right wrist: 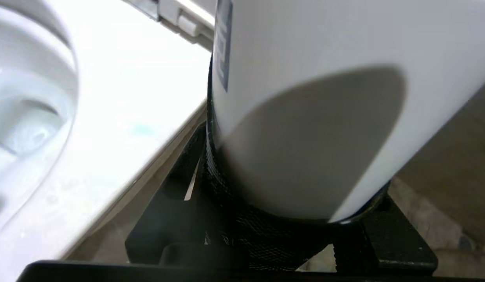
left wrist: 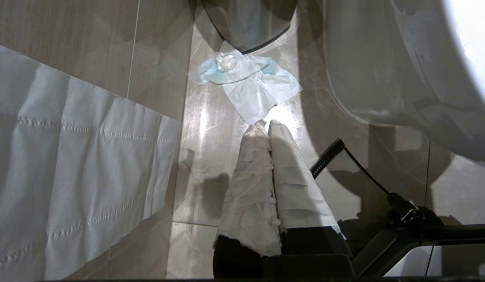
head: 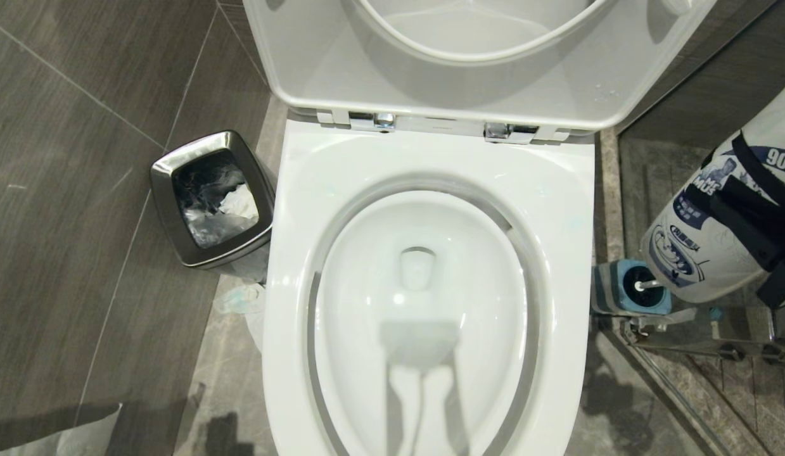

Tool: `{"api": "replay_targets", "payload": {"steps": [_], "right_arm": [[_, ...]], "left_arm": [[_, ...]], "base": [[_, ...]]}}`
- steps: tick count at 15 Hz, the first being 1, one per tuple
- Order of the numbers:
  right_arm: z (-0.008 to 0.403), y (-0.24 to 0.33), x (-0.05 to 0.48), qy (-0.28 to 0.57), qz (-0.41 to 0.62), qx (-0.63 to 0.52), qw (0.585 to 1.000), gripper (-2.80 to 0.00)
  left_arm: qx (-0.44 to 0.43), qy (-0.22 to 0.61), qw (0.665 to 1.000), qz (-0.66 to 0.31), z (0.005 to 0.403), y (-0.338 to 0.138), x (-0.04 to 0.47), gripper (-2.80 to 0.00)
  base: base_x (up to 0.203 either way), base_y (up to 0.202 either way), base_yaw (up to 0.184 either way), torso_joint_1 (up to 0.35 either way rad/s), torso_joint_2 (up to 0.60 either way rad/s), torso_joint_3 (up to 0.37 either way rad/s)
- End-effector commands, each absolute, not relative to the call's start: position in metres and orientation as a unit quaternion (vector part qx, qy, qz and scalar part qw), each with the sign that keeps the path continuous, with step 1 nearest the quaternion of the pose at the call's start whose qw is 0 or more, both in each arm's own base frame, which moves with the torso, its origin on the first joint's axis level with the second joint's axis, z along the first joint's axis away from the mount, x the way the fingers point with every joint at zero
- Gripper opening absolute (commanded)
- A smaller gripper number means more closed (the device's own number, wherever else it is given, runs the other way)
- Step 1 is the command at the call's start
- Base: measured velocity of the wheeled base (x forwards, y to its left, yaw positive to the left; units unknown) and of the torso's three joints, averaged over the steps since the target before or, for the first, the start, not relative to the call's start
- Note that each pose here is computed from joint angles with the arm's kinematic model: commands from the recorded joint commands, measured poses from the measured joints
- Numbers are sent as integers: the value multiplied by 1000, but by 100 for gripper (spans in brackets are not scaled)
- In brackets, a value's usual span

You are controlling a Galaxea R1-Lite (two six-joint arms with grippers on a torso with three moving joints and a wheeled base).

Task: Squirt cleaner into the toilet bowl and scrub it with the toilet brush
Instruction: Pour in the cleaning agent

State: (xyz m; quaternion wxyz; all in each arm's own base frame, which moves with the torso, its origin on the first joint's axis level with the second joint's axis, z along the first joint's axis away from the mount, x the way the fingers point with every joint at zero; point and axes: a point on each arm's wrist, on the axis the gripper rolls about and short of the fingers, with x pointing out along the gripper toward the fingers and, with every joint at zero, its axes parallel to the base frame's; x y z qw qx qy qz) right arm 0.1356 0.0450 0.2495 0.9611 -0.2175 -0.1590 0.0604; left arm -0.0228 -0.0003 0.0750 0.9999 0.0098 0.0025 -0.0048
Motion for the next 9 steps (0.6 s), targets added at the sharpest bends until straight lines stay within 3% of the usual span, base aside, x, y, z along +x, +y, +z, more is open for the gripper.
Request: {"api": "replay_targets", "payload": {"steps": [1, 9], "right_arm": [[246, 47, 134, -149, 66, -252, 954, -280], [237, 56, 139, -133, 89, -374, 913, -280]], "left_arm": [[9, 4, 1000, -5, 74, 0, -23, -280], [10, 4, 1000, -5, 75, 0, -23, -280]], "base": [[0, 0, 0, 0, 0, 0], [0, 0, 0, 0, 0, 0]]}}
